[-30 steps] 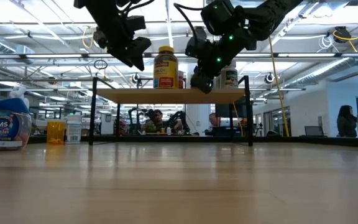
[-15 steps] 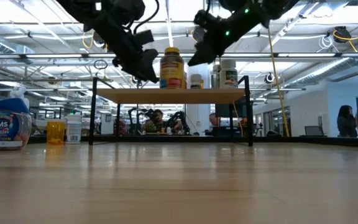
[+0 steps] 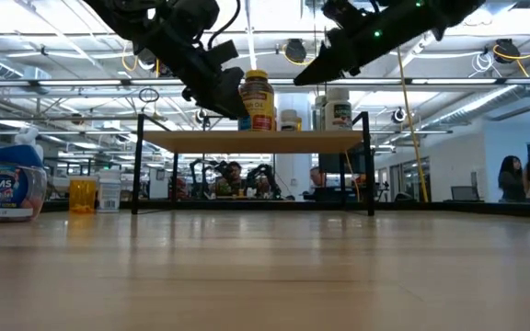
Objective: Pick and place medicine bottles onto shelf by color
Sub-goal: Adjust the yellow pill bottle on the shelf, then put the blue pill bottle on the shelf
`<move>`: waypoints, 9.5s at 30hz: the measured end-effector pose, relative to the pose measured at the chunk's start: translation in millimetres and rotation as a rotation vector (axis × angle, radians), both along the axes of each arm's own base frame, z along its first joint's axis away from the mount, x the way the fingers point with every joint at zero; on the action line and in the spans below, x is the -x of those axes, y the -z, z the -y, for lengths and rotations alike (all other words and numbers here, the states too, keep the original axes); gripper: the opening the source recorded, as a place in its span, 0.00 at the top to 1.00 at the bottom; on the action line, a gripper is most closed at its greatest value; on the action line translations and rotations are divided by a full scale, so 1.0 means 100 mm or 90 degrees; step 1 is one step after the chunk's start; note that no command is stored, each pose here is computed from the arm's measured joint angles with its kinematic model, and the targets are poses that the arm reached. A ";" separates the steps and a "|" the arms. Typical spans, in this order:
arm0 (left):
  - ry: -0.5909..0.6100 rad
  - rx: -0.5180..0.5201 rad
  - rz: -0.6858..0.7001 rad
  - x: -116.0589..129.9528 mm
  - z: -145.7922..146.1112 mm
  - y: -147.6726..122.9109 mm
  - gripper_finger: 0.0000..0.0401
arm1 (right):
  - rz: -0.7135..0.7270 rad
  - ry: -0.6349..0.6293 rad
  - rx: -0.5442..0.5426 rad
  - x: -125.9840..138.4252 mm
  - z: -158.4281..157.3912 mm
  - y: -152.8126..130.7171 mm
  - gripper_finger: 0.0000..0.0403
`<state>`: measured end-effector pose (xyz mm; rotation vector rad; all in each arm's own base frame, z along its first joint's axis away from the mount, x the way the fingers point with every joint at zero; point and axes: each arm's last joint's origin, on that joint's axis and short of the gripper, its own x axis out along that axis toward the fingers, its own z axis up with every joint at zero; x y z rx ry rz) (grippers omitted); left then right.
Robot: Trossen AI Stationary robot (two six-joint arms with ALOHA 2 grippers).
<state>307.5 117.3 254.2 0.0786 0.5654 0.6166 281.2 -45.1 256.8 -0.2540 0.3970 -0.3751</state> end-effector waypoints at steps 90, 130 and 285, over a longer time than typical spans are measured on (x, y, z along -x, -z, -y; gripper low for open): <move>-0.245 0.240 -0.038 1.94 1.26 -0.10 0.34 | 0.132 -0.361 -0.183 -3.25 -0.18 1.74 0.18; -0.213 0.216 -0.065 1.94 1.26 -0.10 0.34 | 0.113 -0.391 -0.250 -3.20 -0.02 1.82 0.69; 0.164 0.039 -0.062 0.25 1.27 0.34 0.43 | -0.199 0.023 -0.108 -0.30 0.54 -0.72 0.57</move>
